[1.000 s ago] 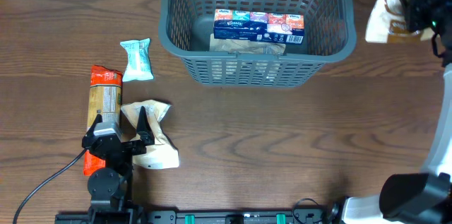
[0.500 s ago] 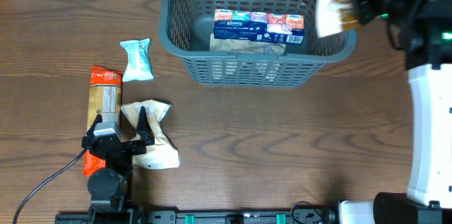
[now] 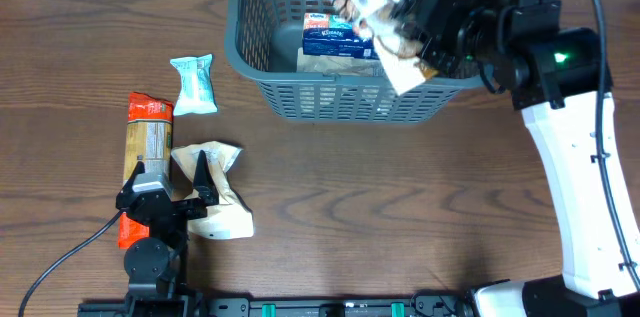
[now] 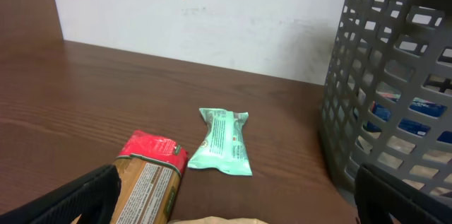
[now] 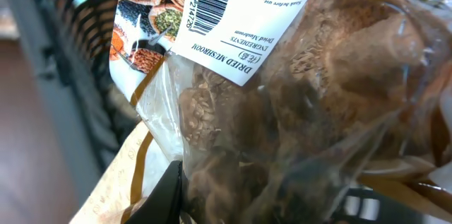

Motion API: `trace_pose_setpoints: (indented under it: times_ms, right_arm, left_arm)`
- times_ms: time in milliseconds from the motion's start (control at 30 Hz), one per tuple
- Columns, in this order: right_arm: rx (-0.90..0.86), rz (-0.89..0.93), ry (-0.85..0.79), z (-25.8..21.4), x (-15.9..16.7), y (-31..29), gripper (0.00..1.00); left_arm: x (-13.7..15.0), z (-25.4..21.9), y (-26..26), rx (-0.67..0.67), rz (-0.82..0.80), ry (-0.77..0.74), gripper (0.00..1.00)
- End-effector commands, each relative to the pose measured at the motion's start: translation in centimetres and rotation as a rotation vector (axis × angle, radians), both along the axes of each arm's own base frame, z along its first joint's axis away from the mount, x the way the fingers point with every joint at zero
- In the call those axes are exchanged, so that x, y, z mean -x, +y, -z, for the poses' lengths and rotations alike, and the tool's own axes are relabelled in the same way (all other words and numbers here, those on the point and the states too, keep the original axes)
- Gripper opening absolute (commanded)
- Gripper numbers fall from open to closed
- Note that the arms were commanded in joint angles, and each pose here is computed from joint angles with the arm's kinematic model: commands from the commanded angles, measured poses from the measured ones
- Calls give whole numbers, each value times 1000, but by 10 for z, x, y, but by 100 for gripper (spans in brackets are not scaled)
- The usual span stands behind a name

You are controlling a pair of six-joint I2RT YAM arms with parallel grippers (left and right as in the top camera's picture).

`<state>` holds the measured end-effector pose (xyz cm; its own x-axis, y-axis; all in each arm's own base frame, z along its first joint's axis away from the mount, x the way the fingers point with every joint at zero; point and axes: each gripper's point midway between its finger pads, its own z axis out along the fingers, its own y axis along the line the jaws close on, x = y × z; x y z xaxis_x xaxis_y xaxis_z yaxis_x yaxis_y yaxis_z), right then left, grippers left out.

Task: Pack container
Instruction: 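Lift the mushroom pouch and carry it over the basket with the right gripper, then open the right gripper to drop the pouch and withdraw right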

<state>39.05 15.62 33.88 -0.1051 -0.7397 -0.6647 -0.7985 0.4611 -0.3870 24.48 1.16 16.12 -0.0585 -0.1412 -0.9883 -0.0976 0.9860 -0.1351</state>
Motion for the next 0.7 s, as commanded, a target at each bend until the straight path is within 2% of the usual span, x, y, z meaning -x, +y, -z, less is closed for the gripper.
trace_pose_setpoints:
  times_ms: [0,433,667]
  right_arm:
    - [57,-47,55,26,-7,8,1]
    - [115,-66,282,118,-31,21,1]
    - [119,-64,289,128,-37,22,1]
  left_arm:
    - [0,4,0,9,-3,2,99]
    - [0,4,0,9,-3,1,99]
    - [0,4,0,9,-3,1,99]
